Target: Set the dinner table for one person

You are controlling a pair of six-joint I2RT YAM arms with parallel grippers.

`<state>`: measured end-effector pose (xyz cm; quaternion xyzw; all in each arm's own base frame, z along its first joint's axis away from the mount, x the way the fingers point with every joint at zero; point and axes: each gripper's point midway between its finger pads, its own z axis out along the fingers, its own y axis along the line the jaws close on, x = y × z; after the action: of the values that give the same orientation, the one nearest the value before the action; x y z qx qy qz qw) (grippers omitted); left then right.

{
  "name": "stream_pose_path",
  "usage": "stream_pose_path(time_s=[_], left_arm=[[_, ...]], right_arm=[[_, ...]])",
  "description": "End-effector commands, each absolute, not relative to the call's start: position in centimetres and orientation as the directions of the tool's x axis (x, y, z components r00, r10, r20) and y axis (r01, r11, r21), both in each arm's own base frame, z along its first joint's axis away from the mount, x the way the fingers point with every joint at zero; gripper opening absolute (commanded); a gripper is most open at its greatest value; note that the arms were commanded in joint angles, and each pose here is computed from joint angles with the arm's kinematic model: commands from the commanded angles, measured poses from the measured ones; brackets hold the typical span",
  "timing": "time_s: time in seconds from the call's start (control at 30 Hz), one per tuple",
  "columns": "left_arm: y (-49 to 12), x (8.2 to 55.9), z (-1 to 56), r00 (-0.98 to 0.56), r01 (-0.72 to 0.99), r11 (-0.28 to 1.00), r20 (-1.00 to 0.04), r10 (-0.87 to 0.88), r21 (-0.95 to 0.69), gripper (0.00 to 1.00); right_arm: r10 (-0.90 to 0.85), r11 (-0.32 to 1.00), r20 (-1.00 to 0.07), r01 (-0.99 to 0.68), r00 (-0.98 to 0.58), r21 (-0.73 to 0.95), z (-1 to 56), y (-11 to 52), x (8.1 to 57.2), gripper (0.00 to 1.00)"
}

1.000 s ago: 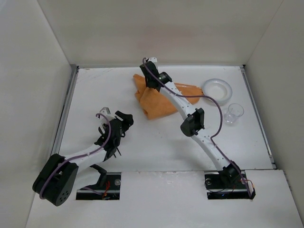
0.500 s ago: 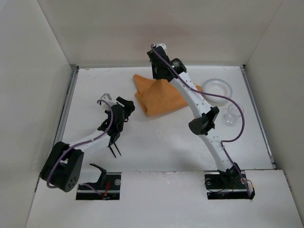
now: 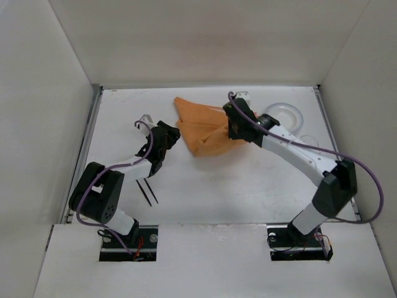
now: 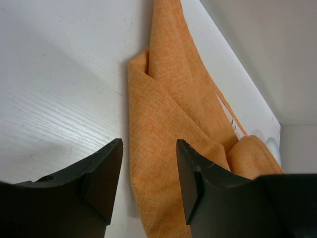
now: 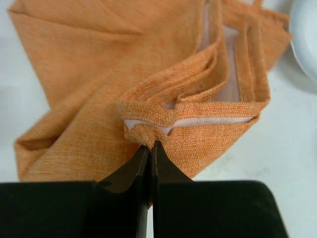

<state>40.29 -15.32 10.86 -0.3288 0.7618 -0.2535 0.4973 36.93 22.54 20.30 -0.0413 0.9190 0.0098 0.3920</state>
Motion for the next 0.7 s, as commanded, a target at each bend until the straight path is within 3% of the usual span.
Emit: stream_pose_path(time_s=[0.0,0.2,0.5,0.67], left_arm=[[-17.5,40.9,13.1,-0.305,-0.162,0.644,-0.583,-0.753,-0.748,0.44],[-20.1,40.1,12.4,-0.389,-0.085,0.762,-0.683,-0.618,-0.642,0.29],[-25.7,38.2,11.2,-0.494,0.095,0.923,-0.823,-0.281,-0.372,0.31],[-28.0,37.9,11.8,-0.474,0.189,0.949,-0.87,-0.136,-0.251,0.38]], right_arm=[[0.125,0.986,-0.827,-0.022,-0.548,0.164,21.5,22.8,36.5,0.02],[0.354,0.93,-0.793,0.096,-0.496,0.355,16.6,20.0,31.4,0.03],[0.488,0.862,-0.653,0.205,-0.579,0.463,7.5,19.9,25.0,0.13],[0.438,0.874,-0.62,0.148,-0.651,0.463,5.9,21.8,22.0,0.37]])
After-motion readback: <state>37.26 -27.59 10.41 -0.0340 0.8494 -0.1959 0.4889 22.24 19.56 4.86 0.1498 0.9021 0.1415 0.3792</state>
